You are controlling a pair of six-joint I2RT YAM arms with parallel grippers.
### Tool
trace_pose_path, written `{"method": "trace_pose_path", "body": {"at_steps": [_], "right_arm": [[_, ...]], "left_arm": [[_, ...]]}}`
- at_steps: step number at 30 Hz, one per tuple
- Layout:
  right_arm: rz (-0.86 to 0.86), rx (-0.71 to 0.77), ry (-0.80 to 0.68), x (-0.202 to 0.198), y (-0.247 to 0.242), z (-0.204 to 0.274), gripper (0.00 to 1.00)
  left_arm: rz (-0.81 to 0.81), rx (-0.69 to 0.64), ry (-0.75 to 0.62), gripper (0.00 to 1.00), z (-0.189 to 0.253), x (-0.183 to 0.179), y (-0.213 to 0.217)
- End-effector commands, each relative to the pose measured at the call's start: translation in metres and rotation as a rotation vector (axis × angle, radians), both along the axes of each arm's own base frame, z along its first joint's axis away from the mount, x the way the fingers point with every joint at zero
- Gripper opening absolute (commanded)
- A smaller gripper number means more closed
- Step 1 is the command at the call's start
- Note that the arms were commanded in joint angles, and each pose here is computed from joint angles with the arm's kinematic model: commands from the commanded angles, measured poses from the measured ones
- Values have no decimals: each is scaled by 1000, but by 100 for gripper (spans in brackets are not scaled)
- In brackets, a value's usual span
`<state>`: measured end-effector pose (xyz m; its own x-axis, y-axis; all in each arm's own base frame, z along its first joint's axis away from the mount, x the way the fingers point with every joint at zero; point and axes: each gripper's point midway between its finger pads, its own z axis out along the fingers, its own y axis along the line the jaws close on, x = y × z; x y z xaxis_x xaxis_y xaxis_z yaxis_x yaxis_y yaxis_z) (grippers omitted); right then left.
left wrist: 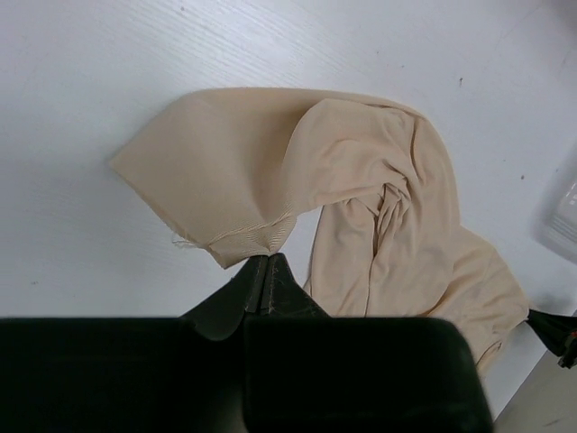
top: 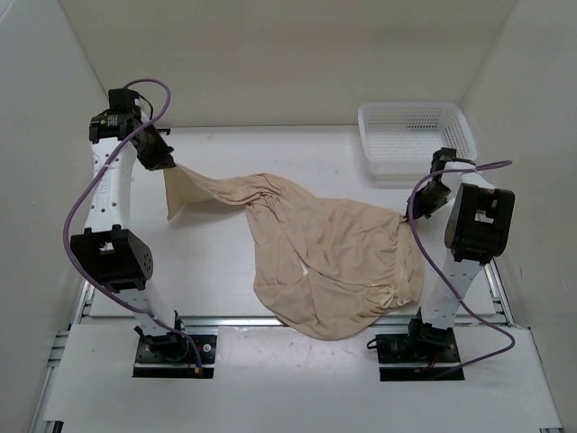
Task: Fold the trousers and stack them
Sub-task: Flatten the trousers out
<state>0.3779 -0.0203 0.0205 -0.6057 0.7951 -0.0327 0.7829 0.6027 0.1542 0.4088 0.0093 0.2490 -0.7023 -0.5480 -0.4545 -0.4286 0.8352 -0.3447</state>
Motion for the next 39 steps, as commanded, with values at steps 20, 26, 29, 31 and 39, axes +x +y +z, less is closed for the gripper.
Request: {"method": "trace_pose_path", "body": {"at_steps": [20, 26, 29, 31, 39], "right_arm": [[-12, -324, -601, -62, -35, 258, 0], [-9, -340, -526, -73, -39, 231, 0], [-25, -338, -491, -73, -45, 215, 0], [-13, -339, -477, -71, -46, 208, 0], [9, -310, -464, -57, -44, 198, 0]], "left_arm": [[231, 59, -531, 10, 187, -72, 57], [281, 59, -242, 19, 86, -101, 62], [253, 4, -145, 58, 43, -124, 46], [233, -7, -115, 81, 22, -135, 40], [232, 79, -187, 50, 46, -108, 60]]}}
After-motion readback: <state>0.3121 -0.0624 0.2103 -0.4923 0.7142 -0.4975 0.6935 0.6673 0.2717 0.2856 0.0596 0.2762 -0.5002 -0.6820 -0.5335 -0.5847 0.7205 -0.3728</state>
